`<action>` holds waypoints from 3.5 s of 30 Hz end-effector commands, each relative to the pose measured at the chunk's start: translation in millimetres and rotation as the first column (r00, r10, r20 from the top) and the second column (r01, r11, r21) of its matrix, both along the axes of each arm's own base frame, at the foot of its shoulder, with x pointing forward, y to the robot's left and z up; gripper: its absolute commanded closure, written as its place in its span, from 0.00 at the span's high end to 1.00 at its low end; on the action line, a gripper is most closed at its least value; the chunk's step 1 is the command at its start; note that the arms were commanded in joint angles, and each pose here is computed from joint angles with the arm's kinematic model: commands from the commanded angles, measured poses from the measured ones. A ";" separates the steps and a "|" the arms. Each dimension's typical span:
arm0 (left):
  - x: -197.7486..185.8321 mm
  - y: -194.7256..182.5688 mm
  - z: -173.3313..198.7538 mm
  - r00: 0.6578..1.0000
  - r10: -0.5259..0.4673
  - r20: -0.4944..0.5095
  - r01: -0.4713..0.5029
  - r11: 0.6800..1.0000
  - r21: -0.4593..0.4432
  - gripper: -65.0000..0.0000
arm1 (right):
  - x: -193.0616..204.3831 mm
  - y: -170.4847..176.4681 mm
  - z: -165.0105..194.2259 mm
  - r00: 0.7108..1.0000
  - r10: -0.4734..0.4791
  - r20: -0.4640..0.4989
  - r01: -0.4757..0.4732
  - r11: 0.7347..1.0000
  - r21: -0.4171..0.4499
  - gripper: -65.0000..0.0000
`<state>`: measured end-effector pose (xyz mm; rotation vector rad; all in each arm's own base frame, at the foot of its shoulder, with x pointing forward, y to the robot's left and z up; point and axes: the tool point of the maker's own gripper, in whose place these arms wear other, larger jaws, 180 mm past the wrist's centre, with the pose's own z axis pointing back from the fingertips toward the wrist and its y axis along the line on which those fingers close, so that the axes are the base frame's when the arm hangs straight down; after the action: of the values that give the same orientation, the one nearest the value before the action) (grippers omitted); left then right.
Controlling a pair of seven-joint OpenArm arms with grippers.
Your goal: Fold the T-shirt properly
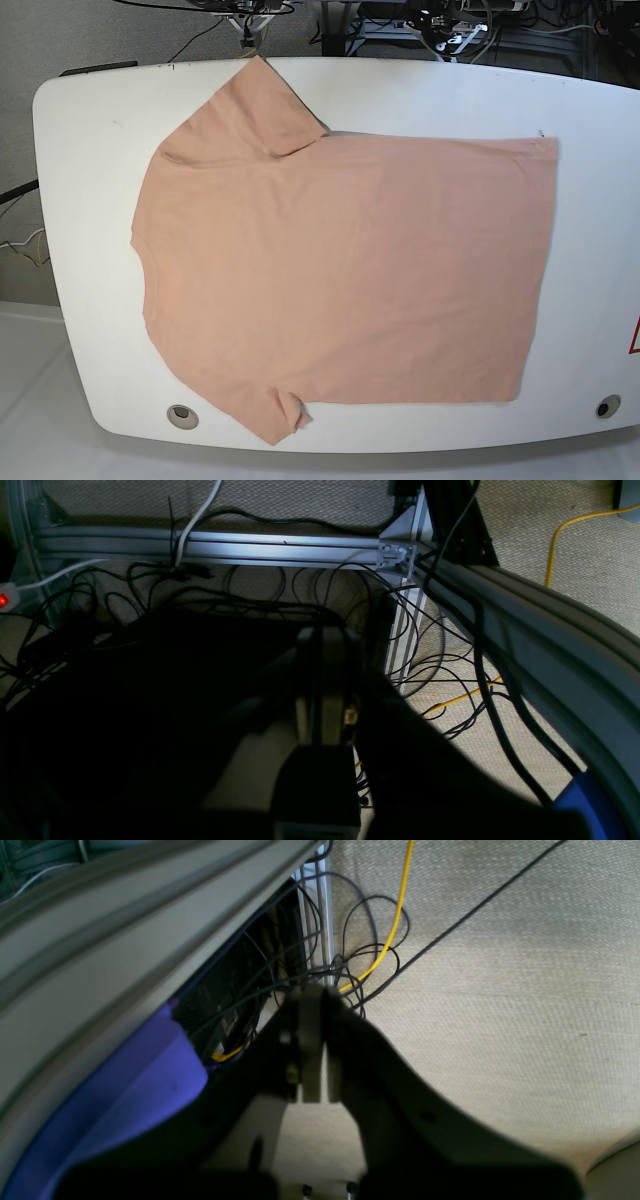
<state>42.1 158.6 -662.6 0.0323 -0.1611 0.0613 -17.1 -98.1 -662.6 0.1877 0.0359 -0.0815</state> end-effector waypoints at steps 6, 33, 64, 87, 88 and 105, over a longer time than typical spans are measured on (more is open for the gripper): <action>-6.9 3.6 -0.4 1.000 0.003 -0.017 -0.003 1.000 0.009 0.02 | 0.8 -2.6 0.1 1.000 0.003 0.004 -0.003 1.000 0.004 0.01; -4.0 1.2 -0.1 1.000 0.001 -0.003 -0.001 1.000 0.006 0.02 | 5.0 0.7 0.2 1.000 -0.005 0.025 0.005 1.000 0.009 0.01; -7.5 1.8 -0.4 1.000 0.001 -0.014 -0.001 1.000 0.006 0.02 | 7.3 -3.8 0.0 1.000 -0.003 0.030 0.003 1.000 0.001 0.01; -9.0 2.1 -0.5 1.000 -0.003 -0.016 0.003 1.000 0.008 0.01 | 9.5 -5.9 -0.1 0.999 -0.002 0.036 0.003 1.000 -0.002 0.01; -8.8 2.4 -0.4 1.000 -0.002 -0.016 0.003 1.000 0.008 0.00 | 9.5 -5.7 -0.1 0.999 -0.003 0.036 0.003 1.000 -0.001 0.01; -11.5 1.8 -0.5 1.000 0.002 -0.017 -0.001 1.000 0.006 0.00 | 10.1 -7.0 -0.1 0.999 -0.003 0.041 0.003 1.000 -0.004 0.00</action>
<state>29.3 158.5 -663.4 0.0331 -0.1374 0.0610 -7.1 -104.0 -662.9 0.1804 -0.0018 -0.0809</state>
